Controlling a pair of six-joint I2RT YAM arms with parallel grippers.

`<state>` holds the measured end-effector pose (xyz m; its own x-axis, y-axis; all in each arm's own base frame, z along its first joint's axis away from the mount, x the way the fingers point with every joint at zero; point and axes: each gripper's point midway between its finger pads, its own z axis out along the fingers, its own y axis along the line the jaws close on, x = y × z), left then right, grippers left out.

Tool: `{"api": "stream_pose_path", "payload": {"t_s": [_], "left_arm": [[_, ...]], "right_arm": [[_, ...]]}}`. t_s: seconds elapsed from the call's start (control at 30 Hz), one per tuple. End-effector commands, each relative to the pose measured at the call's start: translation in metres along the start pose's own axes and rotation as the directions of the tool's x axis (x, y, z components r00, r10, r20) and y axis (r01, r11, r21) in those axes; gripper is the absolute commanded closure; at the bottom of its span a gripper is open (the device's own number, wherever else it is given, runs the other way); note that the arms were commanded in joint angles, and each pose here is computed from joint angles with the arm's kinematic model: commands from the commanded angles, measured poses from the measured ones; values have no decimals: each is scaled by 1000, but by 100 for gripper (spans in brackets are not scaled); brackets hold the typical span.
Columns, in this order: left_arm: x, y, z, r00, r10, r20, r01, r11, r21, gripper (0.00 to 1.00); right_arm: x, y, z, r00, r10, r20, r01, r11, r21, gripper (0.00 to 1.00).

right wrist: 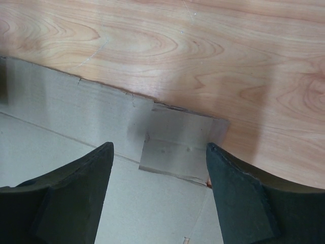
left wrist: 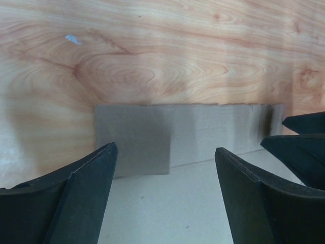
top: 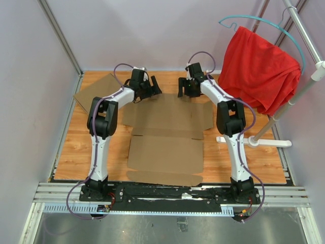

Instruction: Fold the paper box

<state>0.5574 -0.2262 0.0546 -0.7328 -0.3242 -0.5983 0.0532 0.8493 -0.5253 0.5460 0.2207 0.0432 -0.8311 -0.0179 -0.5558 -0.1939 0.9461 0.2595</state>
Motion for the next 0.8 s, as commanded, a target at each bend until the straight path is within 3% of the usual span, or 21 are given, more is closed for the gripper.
{"api": "stream_pose_path", "payload": {"t_s": [0.0, 0.13, 0.33, 0.57, 0.77], "left_arm": [[-27, -10, -39, 996, 52, 69, -48, 997, -52, 12], [-51, -21, -83, 984, 90, 152, -78, 994, -81, 2], [-39, -25, -140, 980, 75, 185, -61, 995, -79, 1], [54, 12, -181, 996, -4, 90, 12, 996, -87, 3], [99, 46, -209, 996, -26, 80, 39, 986, -163, 3]], "right_arm": [[-9, 6, -34, 999, -26, 22, 25, 999, 38, 25], [-23, 1, -80, 996, -40, 83, 33, 996, 84, 19], [-4, 0, -151, 996, -21, 85, 11, 993, 115, 7], [146, 3, -178, 984, 55, -170, -37, 994, 106, 11], [237, 0, -185, 968, 155, -196, -132, 983, 129, 12]]}}
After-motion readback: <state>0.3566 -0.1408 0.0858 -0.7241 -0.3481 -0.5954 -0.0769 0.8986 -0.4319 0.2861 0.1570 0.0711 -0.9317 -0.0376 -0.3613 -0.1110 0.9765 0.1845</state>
